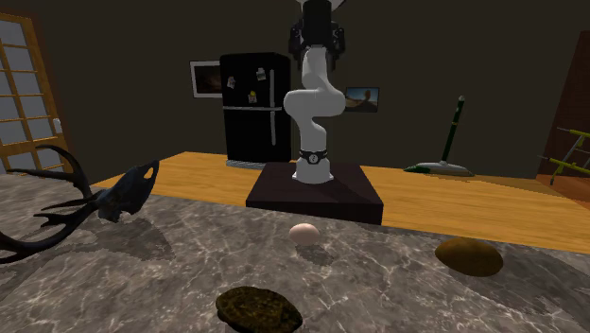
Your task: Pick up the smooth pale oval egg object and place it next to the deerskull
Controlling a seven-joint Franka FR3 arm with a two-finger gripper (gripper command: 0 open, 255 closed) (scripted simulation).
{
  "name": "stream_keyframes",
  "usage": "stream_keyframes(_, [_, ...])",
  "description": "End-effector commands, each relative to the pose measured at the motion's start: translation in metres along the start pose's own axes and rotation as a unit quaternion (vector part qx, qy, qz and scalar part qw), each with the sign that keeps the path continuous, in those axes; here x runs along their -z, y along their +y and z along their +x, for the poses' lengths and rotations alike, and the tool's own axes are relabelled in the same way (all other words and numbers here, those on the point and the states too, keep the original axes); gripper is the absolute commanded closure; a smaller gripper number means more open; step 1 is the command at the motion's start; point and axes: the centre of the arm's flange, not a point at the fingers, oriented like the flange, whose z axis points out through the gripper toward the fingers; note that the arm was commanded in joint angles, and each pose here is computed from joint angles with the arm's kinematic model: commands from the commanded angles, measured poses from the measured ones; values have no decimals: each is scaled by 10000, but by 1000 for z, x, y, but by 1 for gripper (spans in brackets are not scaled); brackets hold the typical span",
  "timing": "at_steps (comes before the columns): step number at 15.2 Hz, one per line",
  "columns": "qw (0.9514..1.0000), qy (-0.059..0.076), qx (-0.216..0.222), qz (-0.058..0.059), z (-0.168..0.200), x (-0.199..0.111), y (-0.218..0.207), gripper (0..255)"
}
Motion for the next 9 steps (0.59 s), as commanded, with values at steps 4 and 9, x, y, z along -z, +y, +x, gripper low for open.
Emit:
stream_keyframes(4, [9997,-57,175,-153,17,-36,-5,0])
stream_keyframes(9, [9980,-151,466,-407,45,-98,-13,0])
